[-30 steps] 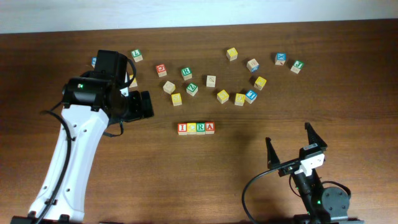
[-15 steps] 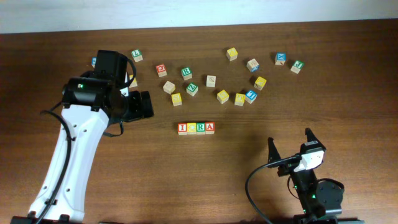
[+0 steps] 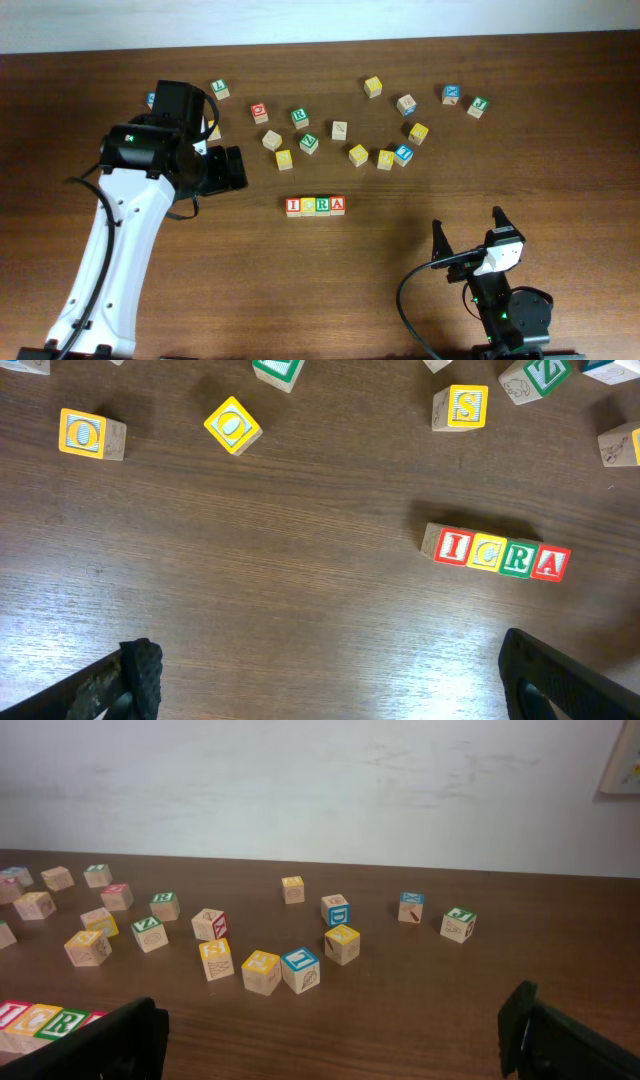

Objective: Spell out ICRA

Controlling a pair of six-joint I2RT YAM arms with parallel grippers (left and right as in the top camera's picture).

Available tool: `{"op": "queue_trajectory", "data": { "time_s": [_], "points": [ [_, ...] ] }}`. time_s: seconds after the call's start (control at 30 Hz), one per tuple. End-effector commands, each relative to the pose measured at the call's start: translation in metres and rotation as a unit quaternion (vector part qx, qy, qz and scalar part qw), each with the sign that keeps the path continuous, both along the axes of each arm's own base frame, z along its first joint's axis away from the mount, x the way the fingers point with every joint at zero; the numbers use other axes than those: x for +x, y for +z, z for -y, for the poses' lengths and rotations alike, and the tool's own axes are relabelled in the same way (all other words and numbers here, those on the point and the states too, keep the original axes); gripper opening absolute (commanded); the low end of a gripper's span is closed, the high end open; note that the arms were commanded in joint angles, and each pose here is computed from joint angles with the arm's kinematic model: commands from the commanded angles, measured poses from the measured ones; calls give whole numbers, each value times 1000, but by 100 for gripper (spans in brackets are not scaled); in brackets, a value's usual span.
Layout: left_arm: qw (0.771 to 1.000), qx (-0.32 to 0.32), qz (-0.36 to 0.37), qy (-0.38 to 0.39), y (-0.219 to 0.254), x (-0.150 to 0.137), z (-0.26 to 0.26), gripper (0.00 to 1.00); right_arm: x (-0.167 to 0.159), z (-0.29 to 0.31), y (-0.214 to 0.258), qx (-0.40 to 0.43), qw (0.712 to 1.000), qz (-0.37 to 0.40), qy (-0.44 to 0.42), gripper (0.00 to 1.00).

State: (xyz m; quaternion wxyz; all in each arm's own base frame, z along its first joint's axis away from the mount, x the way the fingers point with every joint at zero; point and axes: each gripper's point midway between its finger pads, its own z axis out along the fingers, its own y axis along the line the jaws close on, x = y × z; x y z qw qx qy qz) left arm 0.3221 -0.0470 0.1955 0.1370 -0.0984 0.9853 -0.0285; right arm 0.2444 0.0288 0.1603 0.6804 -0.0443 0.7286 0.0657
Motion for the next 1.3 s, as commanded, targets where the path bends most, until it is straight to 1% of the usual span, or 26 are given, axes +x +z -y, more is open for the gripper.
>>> {"op": "queue_trajectory", "data": {
  "time_s": [0.0, 0.37, 0.43, 0.5, 0.57, 0.63, 0.8, 0.87, 1.03, 1.07, 1.13, 1.2, 1.27],
  "points": [
    [1000, 3, 6, 5, 3, 1, -2, 99, 0, 2, -2, 5, 1000, -2, -6, 98],
    [1000, 3, 5, 5, 3, 0, -2, 99, 0, 2, -2, 5, 1000, -2, -6, 98],
    [1000, 8, -22, 5, 0, -12, -4, 99, 0, 2, -2, 5, 1000, -2, -6, 98],
    [1000, 8, -14, 6, 3, -11, -5, 99, 0, 2, -2, 5, 1000, -2, -6, 98],
    [1000, 2, 18, 5, 14, -9, -4, 99, 0, 2, -2, 5, 1000, -2, -6, 98],
    [999, 2, 43, -8, 19, -13, -4, 99, 0, 2, -2, 5, 1000, -2, -6, 98],
    [993, 7, 106, -49, -1, -28, -6, 99, 0, 2, -2, 5, 1000, -2, -6, 98],
    [983, -8, 159, -90, -15, -33, 2, 99, 0, 2, -2, 5, 1000, -2, -6, 98],
    [958, -20, 273, -83, -47, -41, -3, 99, 0, 2, -2, 5, 1000, -2, -6, 98],
    [950, -20, 301, -80, -60, -51, -6, 99, 0, 2, -2, 5, 1000, -2, -6, 98],
    [947, -15, 313, -77, -69, -64, -9, 99, 0, 2, -2, 5, 1000, -2, -6, 98],
    [940, -5, 333, -69, -66, -70, -15, 99, 0, 2, -2, 5, 1000, -2, -6, 98],
    [928, 15, 369, -52, -58, -76, -24, 99, 0, 2, -2, 5, 1000, -2, -6, 98]
  ]
}}
